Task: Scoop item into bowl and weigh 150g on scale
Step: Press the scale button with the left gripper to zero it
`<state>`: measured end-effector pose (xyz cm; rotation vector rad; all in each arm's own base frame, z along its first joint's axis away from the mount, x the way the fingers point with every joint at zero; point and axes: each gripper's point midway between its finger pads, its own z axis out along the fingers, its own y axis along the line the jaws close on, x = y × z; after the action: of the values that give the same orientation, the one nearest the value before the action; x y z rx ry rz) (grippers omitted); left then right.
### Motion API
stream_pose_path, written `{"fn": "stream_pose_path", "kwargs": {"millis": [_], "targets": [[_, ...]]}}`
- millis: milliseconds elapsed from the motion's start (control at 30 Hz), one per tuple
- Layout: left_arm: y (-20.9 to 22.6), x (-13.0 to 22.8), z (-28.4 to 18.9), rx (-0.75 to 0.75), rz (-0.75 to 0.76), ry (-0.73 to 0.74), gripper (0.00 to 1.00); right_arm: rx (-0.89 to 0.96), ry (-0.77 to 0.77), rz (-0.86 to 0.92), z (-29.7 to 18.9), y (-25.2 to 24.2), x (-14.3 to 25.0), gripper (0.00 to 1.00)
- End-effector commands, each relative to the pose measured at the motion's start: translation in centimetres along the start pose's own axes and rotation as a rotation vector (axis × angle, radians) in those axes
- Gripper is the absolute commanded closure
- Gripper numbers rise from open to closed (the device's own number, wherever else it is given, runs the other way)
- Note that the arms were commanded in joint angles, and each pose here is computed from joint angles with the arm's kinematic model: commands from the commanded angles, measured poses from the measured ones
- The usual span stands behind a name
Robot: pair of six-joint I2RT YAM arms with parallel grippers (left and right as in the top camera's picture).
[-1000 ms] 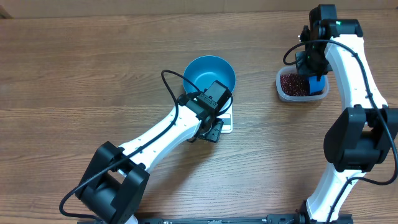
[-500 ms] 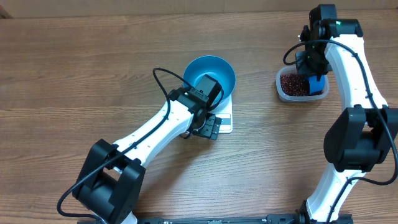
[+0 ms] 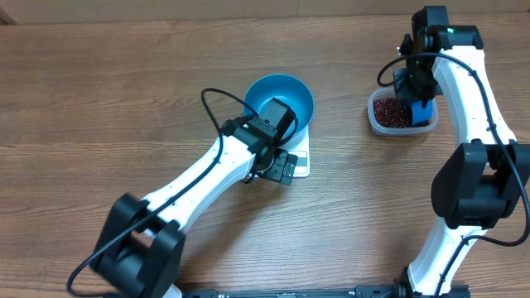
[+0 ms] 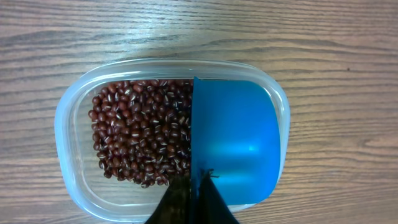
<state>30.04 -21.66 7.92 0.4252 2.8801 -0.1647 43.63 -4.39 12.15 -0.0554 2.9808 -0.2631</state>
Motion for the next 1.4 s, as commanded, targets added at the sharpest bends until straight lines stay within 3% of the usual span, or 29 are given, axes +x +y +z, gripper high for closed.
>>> {"fn": "stream_pose_path", "kwargs": {"millis": [0,1367], "targets": [[-0.01,-1.72,-3.38,0.008,0.016,-0.124,0.00,-0.009,0.017,0.015,0.67,-0.03,0.29,0.96],[0.15,-1.24,-3.60,0.002,0.050,-0.109,0.00,-0.008,0.018,0.022,0.67,-0.04,0.33,0.96]]}}
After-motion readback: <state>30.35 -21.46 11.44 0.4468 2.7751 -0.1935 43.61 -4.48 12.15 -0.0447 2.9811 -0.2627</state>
